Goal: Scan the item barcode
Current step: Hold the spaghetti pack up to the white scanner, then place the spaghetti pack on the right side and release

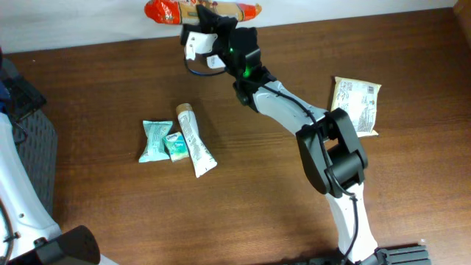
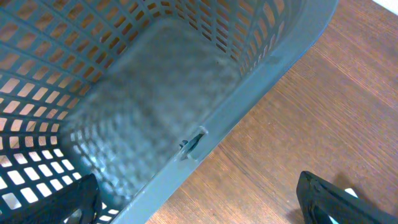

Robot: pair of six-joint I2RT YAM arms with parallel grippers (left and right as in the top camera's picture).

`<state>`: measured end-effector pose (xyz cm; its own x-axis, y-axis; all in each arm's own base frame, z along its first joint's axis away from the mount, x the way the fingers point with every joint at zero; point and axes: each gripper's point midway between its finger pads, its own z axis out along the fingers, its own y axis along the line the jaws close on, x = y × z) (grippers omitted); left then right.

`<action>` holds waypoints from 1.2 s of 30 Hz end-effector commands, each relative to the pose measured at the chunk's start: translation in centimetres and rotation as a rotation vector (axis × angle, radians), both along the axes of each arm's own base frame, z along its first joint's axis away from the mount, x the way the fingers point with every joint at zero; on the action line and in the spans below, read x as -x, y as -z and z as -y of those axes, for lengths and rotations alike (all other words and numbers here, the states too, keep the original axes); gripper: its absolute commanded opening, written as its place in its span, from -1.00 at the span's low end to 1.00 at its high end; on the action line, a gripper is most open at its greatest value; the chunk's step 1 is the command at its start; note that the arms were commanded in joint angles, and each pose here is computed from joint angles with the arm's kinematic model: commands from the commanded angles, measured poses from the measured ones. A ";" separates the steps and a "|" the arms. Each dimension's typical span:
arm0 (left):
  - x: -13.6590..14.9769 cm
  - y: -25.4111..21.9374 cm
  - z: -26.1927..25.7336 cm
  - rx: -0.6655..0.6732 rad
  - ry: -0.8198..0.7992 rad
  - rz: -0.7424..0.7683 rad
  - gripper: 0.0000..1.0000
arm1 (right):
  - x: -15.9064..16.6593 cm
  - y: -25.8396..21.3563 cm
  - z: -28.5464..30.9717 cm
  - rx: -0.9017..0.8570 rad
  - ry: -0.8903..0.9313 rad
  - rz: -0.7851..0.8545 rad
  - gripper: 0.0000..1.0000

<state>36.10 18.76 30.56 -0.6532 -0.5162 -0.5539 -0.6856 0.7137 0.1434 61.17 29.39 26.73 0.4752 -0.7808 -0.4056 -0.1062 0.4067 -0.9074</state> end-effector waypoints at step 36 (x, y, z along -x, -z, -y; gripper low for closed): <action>0.1 -0.5 -0.2 -0.009 -0.008 0.012 0.98 | 17.4 -2.5 22.0 -0.842 0.776 -1.191 -0.92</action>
<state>36.10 18.76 30.56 -0.6532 -0.5162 -0.5539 -0.6856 0.7137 0.1434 43.74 11.22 33.80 -0.5798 -0.3599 -0.7309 -0.3185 0.9259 -0.2033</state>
